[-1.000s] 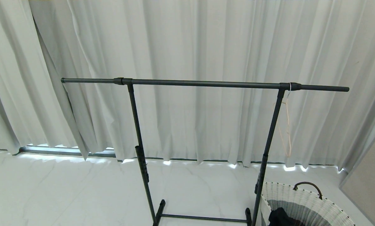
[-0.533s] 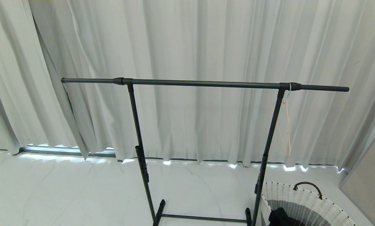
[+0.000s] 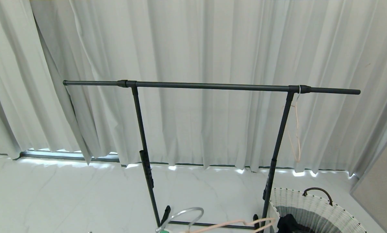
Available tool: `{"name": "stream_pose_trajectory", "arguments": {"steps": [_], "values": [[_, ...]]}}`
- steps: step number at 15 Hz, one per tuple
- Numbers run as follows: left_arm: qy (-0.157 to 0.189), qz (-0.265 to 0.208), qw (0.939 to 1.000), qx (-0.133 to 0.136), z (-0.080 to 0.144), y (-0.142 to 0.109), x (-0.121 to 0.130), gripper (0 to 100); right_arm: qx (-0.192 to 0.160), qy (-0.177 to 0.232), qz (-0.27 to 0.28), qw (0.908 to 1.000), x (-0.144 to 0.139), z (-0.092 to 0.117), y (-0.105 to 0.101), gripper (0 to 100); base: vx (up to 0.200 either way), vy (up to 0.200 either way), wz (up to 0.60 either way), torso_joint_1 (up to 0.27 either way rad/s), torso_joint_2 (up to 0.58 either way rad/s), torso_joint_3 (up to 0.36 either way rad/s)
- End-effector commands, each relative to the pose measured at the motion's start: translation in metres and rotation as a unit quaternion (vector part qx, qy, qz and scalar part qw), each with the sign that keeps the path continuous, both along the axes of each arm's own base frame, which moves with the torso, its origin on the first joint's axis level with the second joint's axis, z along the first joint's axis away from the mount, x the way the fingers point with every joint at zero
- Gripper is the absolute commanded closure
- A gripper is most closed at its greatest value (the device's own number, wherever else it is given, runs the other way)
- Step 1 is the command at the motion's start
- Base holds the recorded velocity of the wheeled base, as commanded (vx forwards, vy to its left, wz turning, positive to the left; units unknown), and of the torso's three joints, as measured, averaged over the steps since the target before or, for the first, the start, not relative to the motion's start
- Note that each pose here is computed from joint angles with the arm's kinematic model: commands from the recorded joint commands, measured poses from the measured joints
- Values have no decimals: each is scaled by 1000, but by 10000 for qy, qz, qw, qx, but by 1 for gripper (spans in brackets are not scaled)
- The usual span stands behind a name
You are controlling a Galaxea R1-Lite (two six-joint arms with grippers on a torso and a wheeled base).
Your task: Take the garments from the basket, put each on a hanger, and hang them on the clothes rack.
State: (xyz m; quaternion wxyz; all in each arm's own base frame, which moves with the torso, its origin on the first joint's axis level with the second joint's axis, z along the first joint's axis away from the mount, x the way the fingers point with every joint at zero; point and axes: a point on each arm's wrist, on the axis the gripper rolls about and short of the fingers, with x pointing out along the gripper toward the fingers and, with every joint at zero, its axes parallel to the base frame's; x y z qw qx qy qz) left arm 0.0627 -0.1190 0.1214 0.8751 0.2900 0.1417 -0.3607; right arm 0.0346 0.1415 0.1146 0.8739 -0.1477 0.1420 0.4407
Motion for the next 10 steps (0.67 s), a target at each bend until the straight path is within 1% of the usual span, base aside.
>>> {"name": "stream_pose_trajectory", "arguments": {"steps": [1,3,4,5,6,7,8,9,10], "values": [[-319,439,9969,-567,27,2,11,100,-150,41,-351,9993,11,-4,2,0,0,0,0,0,0,0],[-572,845,9902,-951,52,-2,25,100,-173,101,-638,9978,23,-4,10,0,0,0,0,0,0,0],[-655,913,9876,-1096,62,-4,29,100,-108,115,-750,9971,30,0,19,0,0,0,0,0,0,0],[-702,928,9861,-1182,68,-6,31,100,12,175,-853,9962,36,4,30,0,0,0,0,0,0,0],[-722,918,9857,-1211,70,-6,31,100,114,242,-933,9953,40,6,40,0,0,0,0,0,0,0],[-729,918,9855,-1225,71,-7,31,100,386,470,-1113,9919,49,10,58,0,0,0,0,0,0,0],[-739,918,9852,-1245,72,-7,31,100,537,568,-1202,9897,54,12,70,0,0,0,0,0,0,0],[-743,918,9851,-1252,72,-6,31,100,602,567,-1235,9889,59,14,76,0,0,0,0,0,0,0],[-754,915,9849,-1259,73,-6,31,100,702,542,-1344,9869,69,18,87,0,0,0,0,0,0,0]]}}
